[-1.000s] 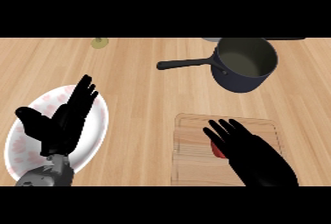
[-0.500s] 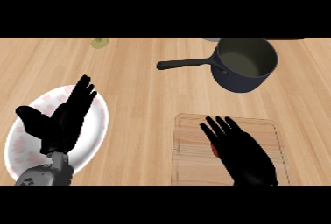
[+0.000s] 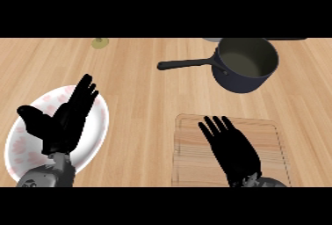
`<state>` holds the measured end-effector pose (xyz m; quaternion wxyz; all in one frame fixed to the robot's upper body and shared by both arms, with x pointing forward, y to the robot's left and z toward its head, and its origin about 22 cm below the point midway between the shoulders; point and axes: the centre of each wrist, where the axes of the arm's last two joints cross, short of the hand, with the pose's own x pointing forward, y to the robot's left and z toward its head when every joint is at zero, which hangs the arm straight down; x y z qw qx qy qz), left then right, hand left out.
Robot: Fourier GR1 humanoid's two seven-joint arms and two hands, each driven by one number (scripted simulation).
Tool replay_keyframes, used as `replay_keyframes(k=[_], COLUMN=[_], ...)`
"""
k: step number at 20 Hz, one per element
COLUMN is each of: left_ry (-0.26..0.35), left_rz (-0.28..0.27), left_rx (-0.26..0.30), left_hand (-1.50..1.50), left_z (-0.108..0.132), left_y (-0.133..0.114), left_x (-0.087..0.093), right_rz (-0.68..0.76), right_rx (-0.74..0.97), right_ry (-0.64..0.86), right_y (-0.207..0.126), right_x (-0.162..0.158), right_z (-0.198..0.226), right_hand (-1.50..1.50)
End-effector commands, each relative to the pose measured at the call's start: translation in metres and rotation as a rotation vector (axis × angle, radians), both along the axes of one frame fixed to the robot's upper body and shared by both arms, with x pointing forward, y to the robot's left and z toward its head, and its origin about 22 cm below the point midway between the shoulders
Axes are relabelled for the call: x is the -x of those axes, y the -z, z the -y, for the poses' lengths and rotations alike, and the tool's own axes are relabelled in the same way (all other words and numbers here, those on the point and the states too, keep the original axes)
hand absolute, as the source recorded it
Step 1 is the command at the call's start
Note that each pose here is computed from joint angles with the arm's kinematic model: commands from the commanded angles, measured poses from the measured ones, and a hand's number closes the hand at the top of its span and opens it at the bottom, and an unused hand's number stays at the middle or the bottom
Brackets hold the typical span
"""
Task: Pick the bell pepper from the cutting board and place it in the pot
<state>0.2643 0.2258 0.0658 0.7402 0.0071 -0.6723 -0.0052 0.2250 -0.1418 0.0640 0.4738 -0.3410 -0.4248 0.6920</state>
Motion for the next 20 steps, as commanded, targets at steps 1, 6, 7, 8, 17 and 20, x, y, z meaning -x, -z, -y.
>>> replay_keyframes(k=[1, 6, 7, 8, 17, 20], left_ry=[0.004, -0.006, 0.014, 0.01, -0.003, 0.011], left_rz=[-0.005, -0.004, 0.011, 0.016, 0.0, 0.001], left_rx=[0.012, -0.001, -0.01, -0.01, -0.014, 0.002], left_hand=[0.0, 0.0, 0.0, 0.0, 0.0, 0.0], left_z=[-0.01, -0.003, -0.01, 0.006, 0.001, 0.011], left_y=[-0.011, 0.023, -0.007, 0.019, -0.001, 0.019], left_x=[-0.016, -0.016, 0.005, 0.004, -0.003, 0.005], right_rz=[0.008, -0.02, -0.036, -0.019, -0.025, -0.003], right_rx=[0.06, 0.091, 0.102, 0.099, -0.03, -0.021], right_ry=[0.036, 0.035, 0.03, 0.032, -0.11, -0.12], right_y=[0.011, 0.021, 0.029, 0.032, 0.028, 0.037], right_x=[-0.005, -0.021, -0.022, -0.015, -0.032, -0.024], right_z=[0.003, -0.008, -0.005, 0.008, 0.001, -0.004], right_hand=[-1.5, -1.5, -1.5, -1.5, 1.5, 1.5])
